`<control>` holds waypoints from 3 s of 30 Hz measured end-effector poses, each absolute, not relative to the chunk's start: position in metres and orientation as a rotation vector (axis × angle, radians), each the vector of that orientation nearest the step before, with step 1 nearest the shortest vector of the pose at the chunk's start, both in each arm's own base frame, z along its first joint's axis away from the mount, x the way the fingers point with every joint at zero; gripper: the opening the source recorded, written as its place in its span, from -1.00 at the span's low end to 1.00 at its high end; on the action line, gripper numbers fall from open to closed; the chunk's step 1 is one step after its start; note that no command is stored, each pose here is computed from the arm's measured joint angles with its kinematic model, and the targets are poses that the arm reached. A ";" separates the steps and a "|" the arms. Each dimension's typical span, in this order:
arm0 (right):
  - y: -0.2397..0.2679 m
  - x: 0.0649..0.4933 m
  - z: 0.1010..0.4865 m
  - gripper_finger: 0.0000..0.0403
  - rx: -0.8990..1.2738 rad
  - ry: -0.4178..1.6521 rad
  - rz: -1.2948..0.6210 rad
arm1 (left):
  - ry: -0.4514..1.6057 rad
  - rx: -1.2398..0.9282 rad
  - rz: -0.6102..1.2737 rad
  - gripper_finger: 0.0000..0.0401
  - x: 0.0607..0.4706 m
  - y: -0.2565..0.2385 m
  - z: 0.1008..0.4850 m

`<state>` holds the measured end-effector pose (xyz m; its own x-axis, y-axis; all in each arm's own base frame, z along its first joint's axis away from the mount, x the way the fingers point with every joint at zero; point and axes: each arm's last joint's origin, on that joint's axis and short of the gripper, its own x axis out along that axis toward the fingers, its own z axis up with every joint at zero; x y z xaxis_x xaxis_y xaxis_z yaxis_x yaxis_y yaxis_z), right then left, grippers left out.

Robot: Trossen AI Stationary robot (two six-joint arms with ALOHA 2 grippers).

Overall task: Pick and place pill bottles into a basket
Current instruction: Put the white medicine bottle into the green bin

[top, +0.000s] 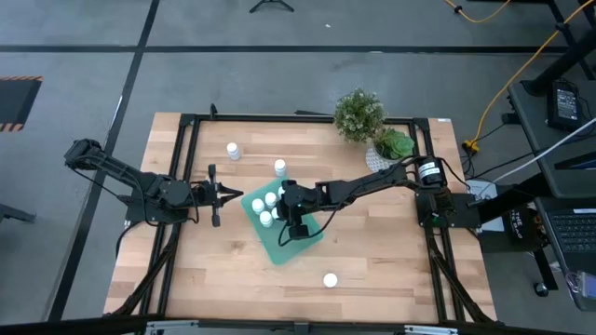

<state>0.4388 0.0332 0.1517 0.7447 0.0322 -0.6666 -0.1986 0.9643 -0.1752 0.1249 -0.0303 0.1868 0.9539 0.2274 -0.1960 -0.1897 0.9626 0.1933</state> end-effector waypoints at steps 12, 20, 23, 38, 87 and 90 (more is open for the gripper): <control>0.033 0.439 0.152 -0.03 -0.242 0.723 0.128 | 0.218 0.173 0.213 -0.98 0.125 -0.030 0.187; 0.033 0.439 0.152 -0.02 -0.242 0.723 0.127 | 0.218 0.173 0.213 -0.96 0.125 -0.030 0.187; 0.033 0.439 0.152 -0.06 -0.241 0.723 0.127 | 0.218 0.173 0.213 -0.95 0.125 -0.030 0.187; 0.032 0.437 0.150 0.14 -0.241 0.738 0.127 | 0.218 0.173 0.212 -0.97 0.125 -0.030 0.187; 0.023 0.341 0.212 -0.93 -0.220 0.499 0.024 | 0.225 0.175 0.213 -0.90 0.126 -0.031 0.186; 0.022 0.327 0.214 -0.88 -0.210 0.425 0.016 | 0.225 0.168 0.256 -0.84 0.126 -0.030 0.186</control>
